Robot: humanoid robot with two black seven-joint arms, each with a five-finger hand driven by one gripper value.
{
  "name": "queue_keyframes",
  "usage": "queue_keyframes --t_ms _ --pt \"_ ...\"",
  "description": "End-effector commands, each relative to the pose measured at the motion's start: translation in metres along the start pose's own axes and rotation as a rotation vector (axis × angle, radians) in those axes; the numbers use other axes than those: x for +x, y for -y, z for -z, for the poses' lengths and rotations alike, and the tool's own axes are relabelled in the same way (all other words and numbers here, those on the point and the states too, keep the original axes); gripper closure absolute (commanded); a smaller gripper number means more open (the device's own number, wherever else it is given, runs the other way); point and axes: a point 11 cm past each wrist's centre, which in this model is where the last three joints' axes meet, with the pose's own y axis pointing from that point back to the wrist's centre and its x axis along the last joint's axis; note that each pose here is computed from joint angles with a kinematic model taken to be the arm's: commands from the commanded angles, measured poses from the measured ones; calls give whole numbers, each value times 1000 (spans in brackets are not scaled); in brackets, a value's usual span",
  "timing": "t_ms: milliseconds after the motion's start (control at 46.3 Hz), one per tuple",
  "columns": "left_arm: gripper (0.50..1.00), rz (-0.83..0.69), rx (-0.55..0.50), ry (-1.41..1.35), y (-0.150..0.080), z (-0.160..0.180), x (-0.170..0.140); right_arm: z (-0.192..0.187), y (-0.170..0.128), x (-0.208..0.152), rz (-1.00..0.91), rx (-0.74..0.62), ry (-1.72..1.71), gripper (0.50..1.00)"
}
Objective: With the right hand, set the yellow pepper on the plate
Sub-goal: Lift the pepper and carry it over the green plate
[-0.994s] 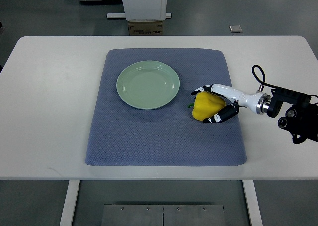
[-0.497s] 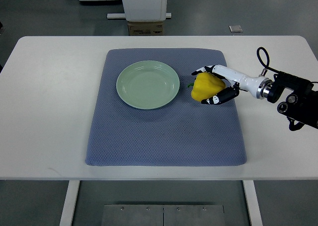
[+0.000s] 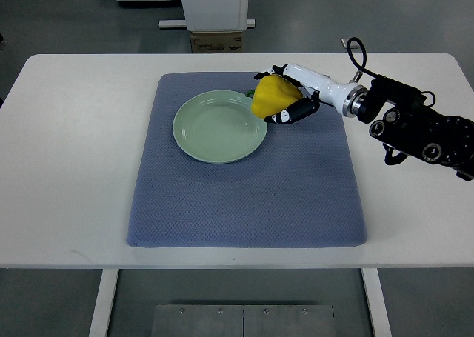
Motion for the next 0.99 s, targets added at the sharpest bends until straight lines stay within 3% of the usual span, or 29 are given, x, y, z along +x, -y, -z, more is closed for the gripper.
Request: queue_keyframes --t_ms 0,497,972 --pt "500 0 -1 0 0 0 0 10 10 -1 -2 14 -2 1000" --pt "500 1 1 0 0 1 0 56 49 -32 30 45 22 1000" --pt "500 1 -1 0 0 0 0 46 48 -33 24 20 22 1000"
